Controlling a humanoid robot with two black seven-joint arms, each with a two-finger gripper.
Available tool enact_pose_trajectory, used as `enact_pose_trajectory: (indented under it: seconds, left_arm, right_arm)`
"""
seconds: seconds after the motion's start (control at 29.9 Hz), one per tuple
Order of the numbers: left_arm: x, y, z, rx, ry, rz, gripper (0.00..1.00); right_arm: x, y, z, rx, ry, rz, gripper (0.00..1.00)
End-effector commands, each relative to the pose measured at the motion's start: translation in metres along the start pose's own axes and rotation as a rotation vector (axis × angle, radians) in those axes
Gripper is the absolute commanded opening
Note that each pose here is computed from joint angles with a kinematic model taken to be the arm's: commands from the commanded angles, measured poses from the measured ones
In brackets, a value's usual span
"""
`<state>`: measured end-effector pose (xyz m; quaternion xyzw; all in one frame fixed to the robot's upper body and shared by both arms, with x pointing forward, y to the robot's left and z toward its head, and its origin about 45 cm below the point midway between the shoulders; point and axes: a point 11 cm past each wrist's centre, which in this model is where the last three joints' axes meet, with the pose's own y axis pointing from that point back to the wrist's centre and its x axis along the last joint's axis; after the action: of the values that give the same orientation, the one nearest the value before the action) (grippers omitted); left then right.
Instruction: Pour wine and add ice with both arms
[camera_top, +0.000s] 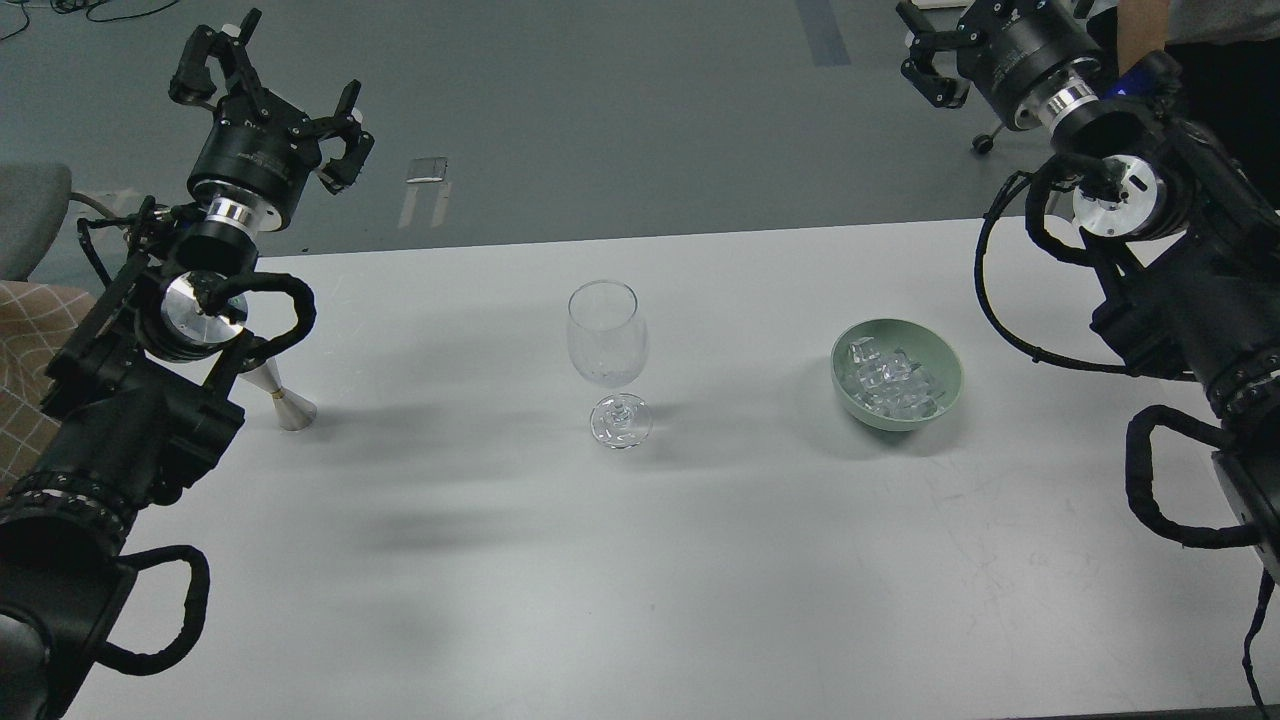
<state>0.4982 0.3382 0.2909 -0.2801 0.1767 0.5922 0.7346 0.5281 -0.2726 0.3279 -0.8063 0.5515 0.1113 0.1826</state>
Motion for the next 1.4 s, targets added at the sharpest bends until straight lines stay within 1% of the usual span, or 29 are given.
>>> enact_pose_trajectory:
  seconds: [0.0, 0.27, 0.37, 0.47, 0.54, 0.67, 0.74, 0.94, 1.0, 1.14, 1.2, 1.27, 1.37]
  left_arm:
    - [-0.001, -0.002, 0.002, -0.004, -0.004, 0.002, 0.98]
    - [-0.003, 0.000, 0.000, 0.000, -0.002, -0.013, 0.98]
    - [-0.015, 0.000, 0.007, -0.009, -0.010, -0.059, 0.98]
    - [-0.007, 0.017, 0.010, 0.001, -0.035, -0.069, 0.98]
    - [-0.006, 0.024, 0.011, 0.007, -0.044, -0.080, 0.98]
    - [-0.004, 0.052, 0.010, 0.024, -0.054, -0.105, 0.98]
    - [-0.003, 0.059, 0.013, 0.024, -0.058, -0.111, 0.98]
    - [0.000, 0.091, 0.024, 0.002, 0.034, -0.094, 0.98]
    - [0.000, 0.107, 0.025, 0.002, 0.049, -0.081, 0.98]
    - [0.022, 0.165, 0.021, -0.002, 0.083, 0.004, 0.98]
    - [0.025, 0.183, 0.021, -0.001, 0.096, 0.021, 0.98]
    - [0.034, 0.217, 0.016, -0.010, 0.175, 0.083, 0.98]
    - [0.042, 0.243, 0.011, -0.022, 0.281, 0.150, 0.98]
  right_arm:
    - [-0.001, 0.000, -0.001, 0.001, 0.000, -0.003, 1.00]
    - [-0.002, -0.001, -0.002, 0.006, 0.001, -0.006, 1.00]
    - [-0.004, -0.002, -0.001, 0.006, -0.001, -0.011, 1.00]
    - [-0.003, -0.001, 0.000, 0.004, -0.001, -0.010, 1.00]
    - [-0.002, 0.000, 0.000, 0.002, 0.000, -0.008, 1.00]
    - [-0.001, 0.001, 0.000, 0.003, 0.000, -0.007, 1.00]
    - [-0.001, 0.000, 0.001, 0.002, -0.001, -0.008, 1.00]
    - [0.000, 0.001, 0.002, -0.001, 0.000, -0.006, 1.00]
    - [0.001, 0.002, 0.003, -0.002, -0.002, -0.002, 1.00]
    - [0.003, 0.004, 0.004, -0.005, -0.002, 0.002, 1.00]
    - [0.005, 0.005, 0.003, -0.004, 0.001, 0.005, 1.00]
    - [0.007, 0.005, 0.002, -0.004, 0.003, 0.010, 1.00]
    - [0.008, 0.007, 0.004, -0.007, 0.003, 0.013, 1.00]
